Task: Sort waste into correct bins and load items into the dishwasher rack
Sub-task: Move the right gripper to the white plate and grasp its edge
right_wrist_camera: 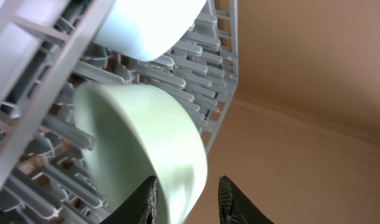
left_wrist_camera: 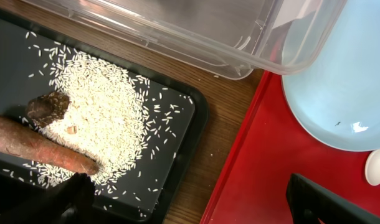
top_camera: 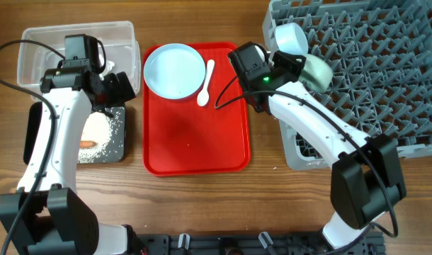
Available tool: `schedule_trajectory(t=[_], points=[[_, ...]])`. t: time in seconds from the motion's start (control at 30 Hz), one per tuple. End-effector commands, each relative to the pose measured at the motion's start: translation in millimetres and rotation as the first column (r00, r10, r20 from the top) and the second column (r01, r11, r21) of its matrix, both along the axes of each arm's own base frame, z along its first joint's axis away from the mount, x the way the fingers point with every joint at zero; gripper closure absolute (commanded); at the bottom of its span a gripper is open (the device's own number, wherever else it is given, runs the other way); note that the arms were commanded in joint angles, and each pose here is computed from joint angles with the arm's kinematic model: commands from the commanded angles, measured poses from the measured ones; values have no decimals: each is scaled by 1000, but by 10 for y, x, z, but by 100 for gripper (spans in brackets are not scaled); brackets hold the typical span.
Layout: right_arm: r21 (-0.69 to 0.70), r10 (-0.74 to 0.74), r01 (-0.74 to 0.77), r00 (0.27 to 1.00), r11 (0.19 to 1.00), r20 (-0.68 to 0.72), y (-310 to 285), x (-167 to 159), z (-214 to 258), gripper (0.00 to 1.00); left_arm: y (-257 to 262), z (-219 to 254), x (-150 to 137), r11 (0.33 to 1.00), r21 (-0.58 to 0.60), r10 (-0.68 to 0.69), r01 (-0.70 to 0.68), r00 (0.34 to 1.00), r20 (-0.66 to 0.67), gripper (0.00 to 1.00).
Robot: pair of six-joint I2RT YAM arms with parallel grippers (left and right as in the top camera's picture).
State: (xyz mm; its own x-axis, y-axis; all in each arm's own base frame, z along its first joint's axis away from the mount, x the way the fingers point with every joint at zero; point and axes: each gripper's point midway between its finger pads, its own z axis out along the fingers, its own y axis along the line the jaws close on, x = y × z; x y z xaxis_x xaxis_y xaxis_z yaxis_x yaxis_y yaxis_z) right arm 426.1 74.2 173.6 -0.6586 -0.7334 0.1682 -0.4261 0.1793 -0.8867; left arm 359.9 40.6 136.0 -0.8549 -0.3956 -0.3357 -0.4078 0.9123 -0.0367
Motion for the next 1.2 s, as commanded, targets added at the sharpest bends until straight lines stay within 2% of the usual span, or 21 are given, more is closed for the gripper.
schedule_trajectory(t=[0.0, 0.23, 0.4, 0.47, 0.53, 0.6, 0.67, 0.7, 0.73, 0.77, 0.83, 0.9, 0.93, 1.03, 1.1, 1.13, 1.17], points=[[36, 17, -17, 1000, 999, 1, 111, 27, -45, 67, 36, 138, 37, 1000, 12, 6, -7, 999, 41, 0], [82, 22, -27, 998, 996, 62, 242, 52, 4, 62, 36, 138, 37, 1000, 12, 7, -7, 999, 41, 0], [159, 29, -58, 983, 986, 180, 398, 144, 257, 46, 36, 138, 37, 1000, 12, 6, -7, 999, 41, 0], [247, 27, -87, 971, 965, 236, 495, 203, 384, 36, 36, 138, 37, 1000, 12, 7, -7, 999, 41, 0], [369, 47, -139, 968, 919, 246, 657, 237, 434, 32, 36, 138, 37, 1000, 12, 7, -7, 999, 41, 0], [531, 60, -183, 969, 827, 241, 887, 242, 429, 31, 36, 138, 37, 1000, 12, 7, -7, 999, 41, 0], [729, 101, -206, 977, 653, 186, 1259, 171, 332, 30, 36, 138, 37, 1000, 12, 6, -7, 999, 41, 0], [822, 140, -197, 980, 535, 143, 1492, 97, 265, 24, 36, 138, 37, 1000, 12, 6, -7, 999, 41, 0], [898, 197, -171, 976, 405, 96, 1741, -6, 222, 12, 36, 138, 37, 1000, 12, 7, -7, 999, 41, 0], [952, 277, -130, 959, 276, 50, 1989, -145, 200, 0, 36, 138, 37, 1000, 12, 6, -7, 999, 41, 0], [997, 455, -29, 891, 65, -4, 2397, -471, 246, 0, 36, 138, 37, 1000, 12, 6, -7, 999, 41, 0], [997, 565, 35, 825, -67, 9, 2623, -681, 376, 0, 36, 138, 37, 1000, 12, 6, -7, 999, 41, 0], [992, 571, 66, 821, -107, 7, 2675, -714, 422, 0, 36, 138, 37, 1000, 12, 7, -7, 999, 41, 0], [977, 448, 126, 893, -174, -36, 2682, -578, 477, 1, 36, 138, 37, 1000, 12, 7, -7, 999, 41, 0], [976, 331, 122, 942, -182, -56, 2609, -425, 442, 18, 36, 138, 37, 1000, 12, 7, -7, 999, 41, 0], [977, 266, 116, 962, -179, -66, 2558, -352, 410, 23, 36, 138, 37, 1000, 12, 7, -7, 999, 41, 0], [978, 202, 112, 976, -178, -75, 2506, -286, 363, 23, 36, 138, 37, 1000, 12, 7, -7, 999, 41, 0]])
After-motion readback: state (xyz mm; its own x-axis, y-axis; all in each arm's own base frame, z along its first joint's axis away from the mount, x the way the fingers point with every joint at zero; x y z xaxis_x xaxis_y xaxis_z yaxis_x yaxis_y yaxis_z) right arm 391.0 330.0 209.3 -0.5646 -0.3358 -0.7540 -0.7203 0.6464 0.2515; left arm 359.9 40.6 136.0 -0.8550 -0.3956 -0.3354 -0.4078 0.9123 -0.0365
